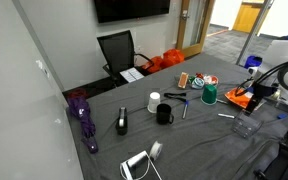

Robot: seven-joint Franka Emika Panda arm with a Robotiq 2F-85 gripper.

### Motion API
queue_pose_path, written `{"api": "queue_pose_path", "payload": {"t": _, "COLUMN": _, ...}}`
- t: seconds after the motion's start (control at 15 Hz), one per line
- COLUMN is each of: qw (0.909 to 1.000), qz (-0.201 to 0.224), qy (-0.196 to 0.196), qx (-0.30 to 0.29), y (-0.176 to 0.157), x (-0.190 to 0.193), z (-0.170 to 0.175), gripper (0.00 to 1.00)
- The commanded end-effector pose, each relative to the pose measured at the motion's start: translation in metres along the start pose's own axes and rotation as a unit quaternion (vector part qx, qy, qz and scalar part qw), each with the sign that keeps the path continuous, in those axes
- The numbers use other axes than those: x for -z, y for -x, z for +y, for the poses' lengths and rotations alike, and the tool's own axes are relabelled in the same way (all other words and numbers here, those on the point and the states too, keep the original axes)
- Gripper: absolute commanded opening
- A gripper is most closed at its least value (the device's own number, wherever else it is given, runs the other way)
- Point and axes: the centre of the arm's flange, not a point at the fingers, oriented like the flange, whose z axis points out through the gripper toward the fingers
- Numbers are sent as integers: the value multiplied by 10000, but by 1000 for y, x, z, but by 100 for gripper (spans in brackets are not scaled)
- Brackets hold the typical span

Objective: Move the clear container on the left to the right.

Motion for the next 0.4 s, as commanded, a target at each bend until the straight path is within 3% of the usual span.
{"api": "queue_pose_path", "payload": {"t": 0.0, "qw": 9999, "qz": -2, "qy": 134, "qx": -54, "y": 16, "x": 40, "z": -15, "gripper": 100}}
{"api": "queue_pose_path", "payload": {"t": 0.33, "qw": 9998, "qz": -78, "qy": 187, "qx": -44, "y": 22, "x": 65, "z": -34, "gripper": 100}}
